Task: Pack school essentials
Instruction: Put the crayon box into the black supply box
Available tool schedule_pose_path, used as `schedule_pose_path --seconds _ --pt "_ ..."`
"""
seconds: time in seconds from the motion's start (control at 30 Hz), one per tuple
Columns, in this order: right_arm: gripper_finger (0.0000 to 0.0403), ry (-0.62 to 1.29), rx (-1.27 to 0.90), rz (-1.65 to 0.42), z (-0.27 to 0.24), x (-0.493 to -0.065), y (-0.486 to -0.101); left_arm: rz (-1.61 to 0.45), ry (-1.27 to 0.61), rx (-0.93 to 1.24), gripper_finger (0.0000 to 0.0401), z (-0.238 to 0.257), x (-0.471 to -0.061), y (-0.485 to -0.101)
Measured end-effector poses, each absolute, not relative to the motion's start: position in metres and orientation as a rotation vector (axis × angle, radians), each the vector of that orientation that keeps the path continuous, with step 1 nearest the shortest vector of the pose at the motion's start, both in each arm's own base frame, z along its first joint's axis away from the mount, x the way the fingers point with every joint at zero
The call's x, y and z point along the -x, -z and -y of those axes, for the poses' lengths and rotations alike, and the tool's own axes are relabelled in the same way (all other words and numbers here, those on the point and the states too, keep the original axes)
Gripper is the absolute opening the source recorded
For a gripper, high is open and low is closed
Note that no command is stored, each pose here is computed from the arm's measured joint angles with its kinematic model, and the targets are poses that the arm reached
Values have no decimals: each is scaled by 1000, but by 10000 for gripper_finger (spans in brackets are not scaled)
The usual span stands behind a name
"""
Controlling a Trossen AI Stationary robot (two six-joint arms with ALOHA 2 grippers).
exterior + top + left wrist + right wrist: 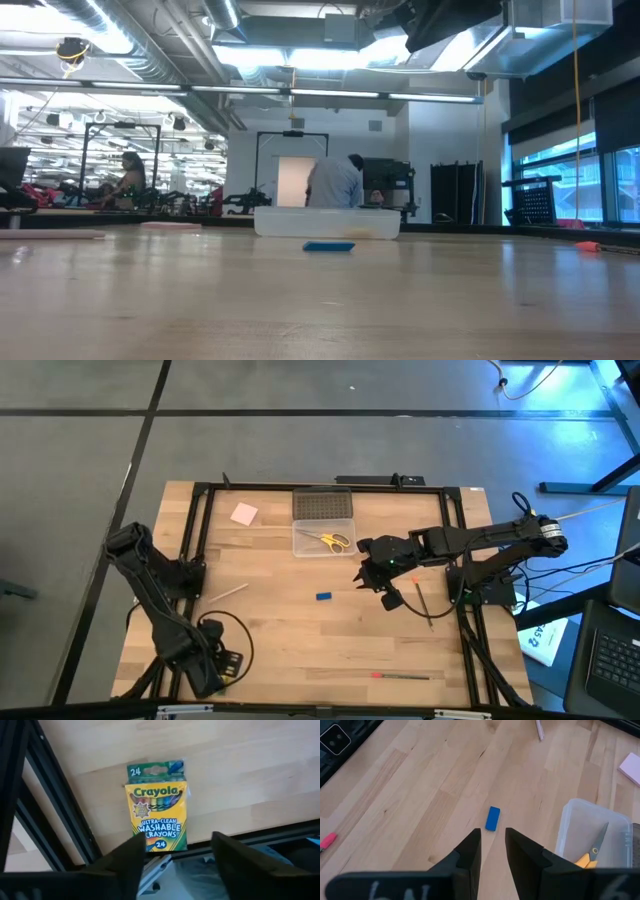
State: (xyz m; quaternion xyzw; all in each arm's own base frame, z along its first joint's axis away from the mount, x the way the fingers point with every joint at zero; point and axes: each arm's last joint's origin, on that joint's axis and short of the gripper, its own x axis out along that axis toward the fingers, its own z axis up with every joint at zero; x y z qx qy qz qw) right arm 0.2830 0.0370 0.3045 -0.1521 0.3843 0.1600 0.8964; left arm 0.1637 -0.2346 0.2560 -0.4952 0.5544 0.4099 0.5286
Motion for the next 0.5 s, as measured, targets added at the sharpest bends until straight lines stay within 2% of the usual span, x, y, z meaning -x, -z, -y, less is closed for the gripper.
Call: schedule_pose_path --seconds 0.33,0.4,0.5 --pt "91 -332 315 -796 -37 -283 -305 -1397 -1032 1148 378 249 -171 -233" --pt "91 -332 315 -796 -37 -283 -305 -1426 -1048 1135 394 251 -172 -228" --pt "91 -332 315 -796 -37 -283 -305 -1442 -1056 1133 394 254 -173 -223"
